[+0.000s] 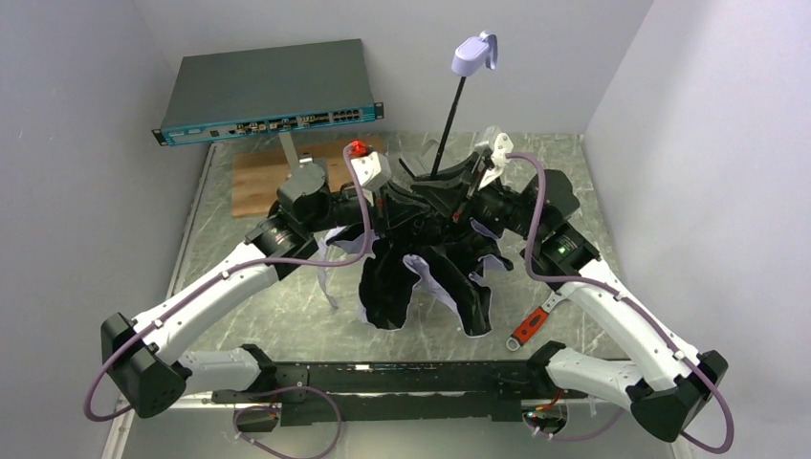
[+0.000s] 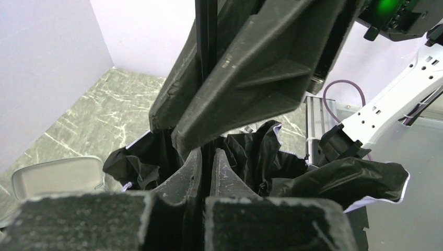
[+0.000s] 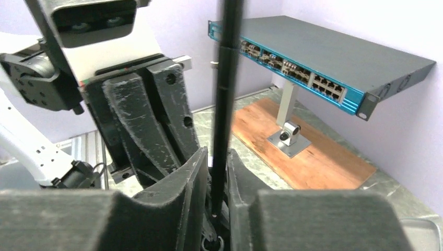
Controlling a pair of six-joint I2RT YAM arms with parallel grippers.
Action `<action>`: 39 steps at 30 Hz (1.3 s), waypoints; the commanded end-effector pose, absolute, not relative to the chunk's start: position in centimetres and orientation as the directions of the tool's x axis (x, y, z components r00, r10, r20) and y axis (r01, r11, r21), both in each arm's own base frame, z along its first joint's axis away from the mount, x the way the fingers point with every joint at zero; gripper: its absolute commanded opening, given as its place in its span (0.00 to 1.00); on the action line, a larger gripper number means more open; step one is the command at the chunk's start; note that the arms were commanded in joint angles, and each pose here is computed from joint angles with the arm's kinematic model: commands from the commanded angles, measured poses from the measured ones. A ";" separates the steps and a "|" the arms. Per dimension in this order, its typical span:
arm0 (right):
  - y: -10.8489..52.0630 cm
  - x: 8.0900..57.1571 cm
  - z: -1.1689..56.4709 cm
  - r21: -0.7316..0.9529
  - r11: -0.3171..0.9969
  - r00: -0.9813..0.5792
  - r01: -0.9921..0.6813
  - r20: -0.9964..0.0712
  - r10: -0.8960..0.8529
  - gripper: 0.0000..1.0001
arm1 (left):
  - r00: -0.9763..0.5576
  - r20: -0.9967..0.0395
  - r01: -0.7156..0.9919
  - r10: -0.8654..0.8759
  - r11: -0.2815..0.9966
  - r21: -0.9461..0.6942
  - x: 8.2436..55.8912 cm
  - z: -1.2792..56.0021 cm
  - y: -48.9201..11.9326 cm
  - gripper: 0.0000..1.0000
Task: Open the umbrella
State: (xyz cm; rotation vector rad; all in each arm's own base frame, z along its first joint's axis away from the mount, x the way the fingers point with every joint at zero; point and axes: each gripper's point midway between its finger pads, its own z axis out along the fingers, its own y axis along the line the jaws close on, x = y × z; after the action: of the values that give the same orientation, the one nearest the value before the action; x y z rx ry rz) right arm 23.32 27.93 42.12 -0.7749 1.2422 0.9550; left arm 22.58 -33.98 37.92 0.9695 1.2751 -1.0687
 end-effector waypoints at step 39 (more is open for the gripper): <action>22.6 32.9 31.0 0.120 0.807 -0.308 -0.578 -0.948 -0.080 0.00 | 0.132 -0.915 0.924 0.382 0.287 0.254 19.7 27.8 -21.0 1.00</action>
State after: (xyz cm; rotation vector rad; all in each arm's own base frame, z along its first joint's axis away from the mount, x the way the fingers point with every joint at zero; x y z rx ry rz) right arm 30.98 23.73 28.93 -0.7363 1.7750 0.6447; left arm 19.14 -21.66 27.77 1.3437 1.3964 -0.6441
